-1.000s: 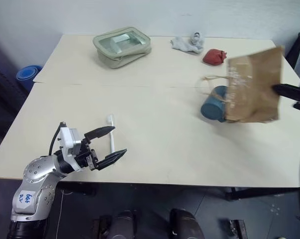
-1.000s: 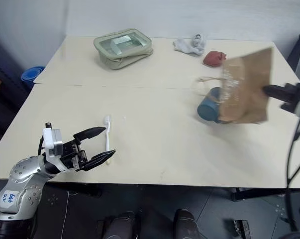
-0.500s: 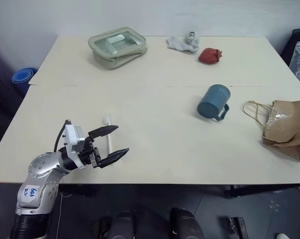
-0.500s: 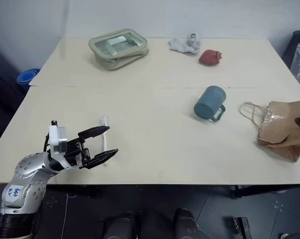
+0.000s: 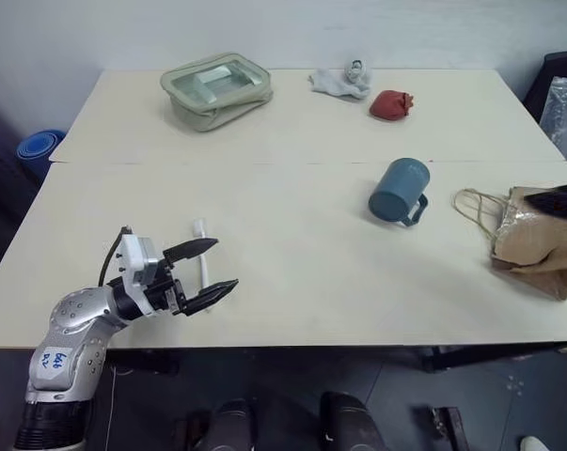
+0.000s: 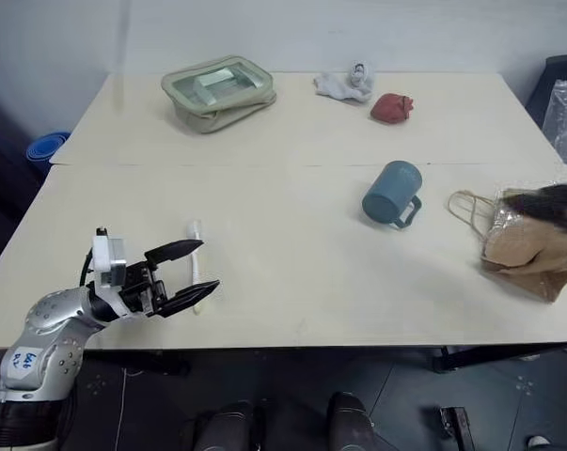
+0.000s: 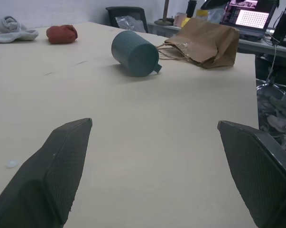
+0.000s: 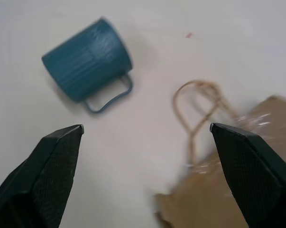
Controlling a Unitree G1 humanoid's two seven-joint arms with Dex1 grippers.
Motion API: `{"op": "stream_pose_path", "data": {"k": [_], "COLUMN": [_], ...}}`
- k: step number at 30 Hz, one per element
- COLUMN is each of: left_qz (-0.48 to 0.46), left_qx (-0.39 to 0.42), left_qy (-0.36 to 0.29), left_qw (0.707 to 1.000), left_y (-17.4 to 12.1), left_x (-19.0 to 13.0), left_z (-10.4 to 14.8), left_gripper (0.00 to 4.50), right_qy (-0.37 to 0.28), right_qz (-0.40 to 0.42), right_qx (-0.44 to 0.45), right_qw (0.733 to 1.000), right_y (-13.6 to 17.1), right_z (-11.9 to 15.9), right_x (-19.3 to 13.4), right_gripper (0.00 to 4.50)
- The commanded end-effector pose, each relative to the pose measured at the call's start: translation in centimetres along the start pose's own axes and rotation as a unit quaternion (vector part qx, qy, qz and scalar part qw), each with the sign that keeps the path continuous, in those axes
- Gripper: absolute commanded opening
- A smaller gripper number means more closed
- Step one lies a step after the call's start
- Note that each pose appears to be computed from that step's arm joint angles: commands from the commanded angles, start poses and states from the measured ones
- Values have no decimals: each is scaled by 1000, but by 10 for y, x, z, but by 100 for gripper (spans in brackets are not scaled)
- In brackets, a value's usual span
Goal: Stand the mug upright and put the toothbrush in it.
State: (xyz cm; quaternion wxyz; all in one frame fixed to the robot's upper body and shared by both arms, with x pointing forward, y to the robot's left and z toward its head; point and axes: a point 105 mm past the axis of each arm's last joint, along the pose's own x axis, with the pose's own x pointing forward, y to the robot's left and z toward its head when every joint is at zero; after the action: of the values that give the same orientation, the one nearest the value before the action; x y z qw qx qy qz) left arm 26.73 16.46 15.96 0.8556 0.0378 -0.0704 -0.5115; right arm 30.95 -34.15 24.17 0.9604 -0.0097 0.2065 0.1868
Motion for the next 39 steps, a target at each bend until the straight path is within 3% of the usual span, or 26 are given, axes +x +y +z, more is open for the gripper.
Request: {"op": "stream_pose_path", "data": {"k": [1, 8, 15, 20, 23, 33, 35, 39], "left_qz": [-7, 6, 18, 25, 25, 12, 11, 10], "left_qx": [20, 25, 26, 30, 31, 39, 40, 39], "left_qy": [-3, -7, -7, -8, -8, -8, -10, -16], "left_qw": [1000, 1000, 999, 999, 999, 999, 999, 999], "left_y": [1, -3, -8, -8, -9, -7, -7, -8], "left_x": [4, 4, 3, 2, 3, 3, 3, 2], "left_z": [8, 12, 11, 12, 12, 15, 16, 21], "left_gripper": [450, 450, 450, 450, 450, 450, 450, 450], "right_qy": [40, 25, 27, 25, 55, 111, 99, -33], "right_qz": [-27, -72, -143, -152, -121, -69, -62, 96], "right_qx": [44, 90, 88, 116, 145, 137, 126, 36], "right_qw": [998, 993, 985, 981, 980, 982, 985, 994], "right_y": [21, 22, 6, 3, 15, 39, 40, 86], "right_z": [-14, -15, -17, -13, -21, -30, -27, 10], "right_x": [44, 92, 118, 132, 144, 158, 159, 156], "right_gripper": [444, 444, 444, 444, 391, 81, 12, 1]}}
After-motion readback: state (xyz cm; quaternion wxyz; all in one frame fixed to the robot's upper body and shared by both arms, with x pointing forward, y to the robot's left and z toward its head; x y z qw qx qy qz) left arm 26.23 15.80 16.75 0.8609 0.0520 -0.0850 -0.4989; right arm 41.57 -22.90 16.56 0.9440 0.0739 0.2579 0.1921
